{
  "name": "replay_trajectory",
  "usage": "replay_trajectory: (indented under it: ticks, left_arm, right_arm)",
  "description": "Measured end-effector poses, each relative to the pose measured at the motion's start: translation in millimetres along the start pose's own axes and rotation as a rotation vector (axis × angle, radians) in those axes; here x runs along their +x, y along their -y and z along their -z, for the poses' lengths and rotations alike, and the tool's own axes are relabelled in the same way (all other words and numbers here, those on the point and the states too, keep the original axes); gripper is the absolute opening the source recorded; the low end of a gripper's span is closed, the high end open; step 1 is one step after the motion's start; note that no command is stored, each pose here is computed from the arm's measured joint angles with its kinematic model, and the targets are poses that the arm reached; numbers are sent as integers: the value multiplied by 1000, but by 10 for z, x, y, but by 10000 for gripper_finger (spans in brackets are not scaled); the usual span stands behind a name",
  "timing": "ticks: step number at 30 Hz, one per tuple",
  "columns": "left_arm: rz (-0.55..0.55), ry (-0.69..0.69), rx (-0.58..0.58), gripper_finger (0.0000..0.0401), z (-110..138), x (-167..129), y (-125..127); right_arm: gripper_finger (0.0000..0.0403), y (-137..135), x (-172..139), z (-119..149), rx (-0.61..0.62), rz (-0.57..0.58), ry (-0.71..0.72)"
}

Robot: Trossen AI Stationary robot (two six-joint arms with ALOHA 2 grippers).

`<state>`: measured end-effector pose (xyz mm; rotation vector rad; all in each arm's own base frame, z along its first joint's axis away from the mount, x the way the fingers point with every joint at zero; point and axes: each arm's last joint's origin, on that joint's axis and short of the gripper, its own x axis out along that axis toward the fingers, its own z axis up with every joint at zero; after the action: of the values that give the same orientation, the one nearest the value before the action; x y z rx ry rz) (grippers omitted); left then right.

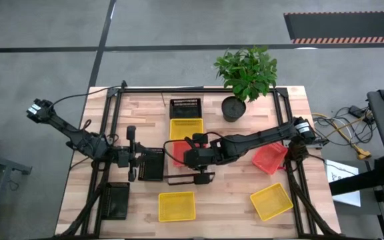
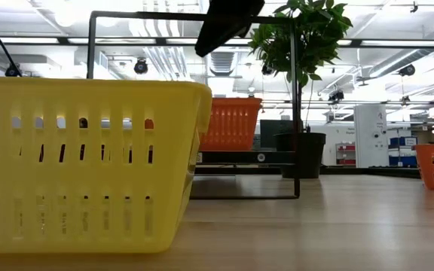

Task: Stack baskets on shelf by color
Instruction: Stack the top orange bin on top of the other orange bin on the shelf

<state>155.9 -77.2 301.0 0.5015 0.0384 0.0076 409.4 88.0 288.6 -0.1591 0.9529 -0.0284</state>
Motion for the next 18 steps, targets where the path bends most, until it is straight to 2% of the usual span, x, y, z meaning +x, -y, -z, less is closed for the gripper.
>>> replay_trajectory:
  ticks: [7, 12, 18]
  left_arm:
    - [0, 0, 0, 37, 0, 1, 1]
    - [0, 2, -1, 37, -2, 0, 0]
    - [-3, 5, 3, 37, -5, 0, -3]
  right_arm:
    - [47, 69, -90, -68, 1, 11, 10]
    - [13, 298, -195, -129, 35, 33, -22]
    - [9, 496, 68, -93, 85, -73, -97]
